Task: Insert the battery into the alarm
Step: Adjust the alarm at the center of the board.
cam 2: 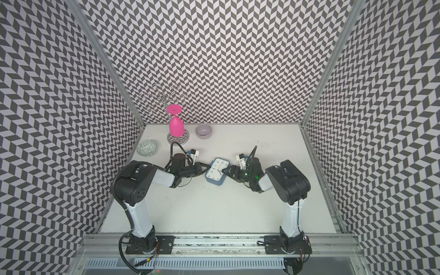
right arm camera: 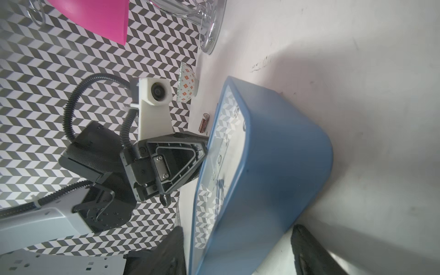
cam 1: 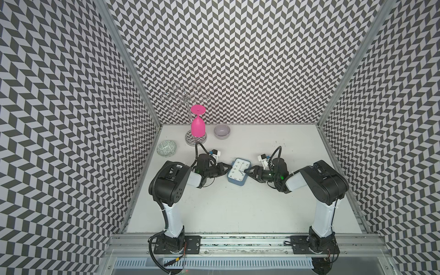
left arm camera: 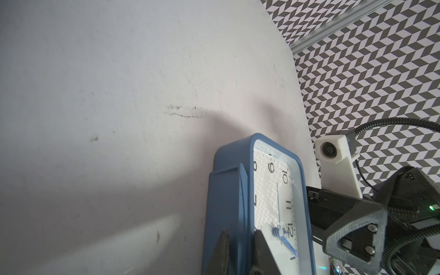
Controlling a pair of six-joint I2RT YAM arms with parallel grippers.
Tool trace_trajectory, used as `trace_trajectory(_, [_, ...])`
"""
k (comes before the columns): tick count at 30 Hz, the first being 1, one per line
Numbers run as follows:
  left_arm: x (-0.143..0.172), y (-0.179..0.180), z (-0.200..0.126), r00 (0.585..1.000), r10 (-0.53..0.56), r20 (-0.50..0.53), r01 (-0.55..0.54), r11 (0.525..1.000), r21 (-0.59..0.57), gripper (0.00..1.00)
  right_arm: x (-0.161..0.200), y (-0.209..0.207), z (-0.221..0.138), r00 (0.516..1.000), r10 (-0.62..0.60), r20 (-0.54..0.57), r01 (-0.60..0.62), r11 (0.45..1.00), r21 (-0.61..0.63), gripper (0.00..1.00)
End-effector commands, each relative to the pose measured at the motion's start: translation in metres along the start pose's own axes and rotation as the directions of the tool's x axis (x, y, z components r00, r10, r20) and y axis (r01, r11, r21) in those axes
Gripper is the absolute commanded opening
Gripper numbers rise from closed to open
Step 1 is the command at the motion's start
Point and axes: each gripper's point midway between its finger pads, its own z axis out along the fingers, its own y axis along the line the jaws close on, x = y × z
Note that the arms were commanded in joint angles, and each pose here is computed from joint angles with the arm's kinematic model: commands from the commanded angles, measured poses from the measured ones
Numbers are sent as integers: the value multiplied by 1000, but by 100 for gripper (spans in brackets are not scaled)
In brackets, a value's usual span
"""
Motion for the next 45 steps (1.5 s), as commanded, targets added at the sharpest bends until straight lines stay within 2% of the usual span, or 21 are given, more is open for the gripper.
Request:
trace_trajectory(1, [45,59,-5,983,-163,-86,143,968,-206,20,-4,10,9,1000,-17,-4,17,998,-60,72])
trace_trajectory(9, [45,55,-4,983,-158,-91,138,971,-193,26,-9,19,12,1000,1,1,-1,996,-94,59])
trace_trajectory(12, [44,52,-5,985,-150,-87,132,974,-182,30,-9,22,12,1000,7,-2,-7,994,-108,54])
trace_trajectory(16, [42,48,-6,986,-143,-81,127,977,-171,42,-9,26,11,1000,15,-4,-15,991,-133,47])
trace_trajectory(20, [36,42,-6,992,-115,-61,104,982,-160,45,-11,30,9,1000,10,4,-9,991,-132,44])
trace_trajectory(24, [22,19,-8,999,-37,-7,36,990,-134,52,-16,32,6,999,-42,32,45,995,-92,40])
trace_trajectory(30, [2,-11,-16,994,71,83,-56,983,-174,55,-26,38,-5,987,-133,88,135,991,-23,35])
trace_trajectory(35, [-8,-28,-25,986,98,134,-74,982,-174,68,-36,43,-17,964,-226,140,220,974,56,35])
trace_trajectory(39, [-16,-42,-33,982,95,161,-69,985,-156,82,-49,44,-31,923,-341,179,306,931,198,35])
trace_trajectory(42, [-21,-47,-39,980,55,191,-26,988,-154,99,-63,43,-48,863,-460,209,371,857,358,35])
trace_trajectory(45, [-22,-54,-44,979,-8,205,35,991,-128,99,-72,51,-66,782,-585,216,429,756,495,35])
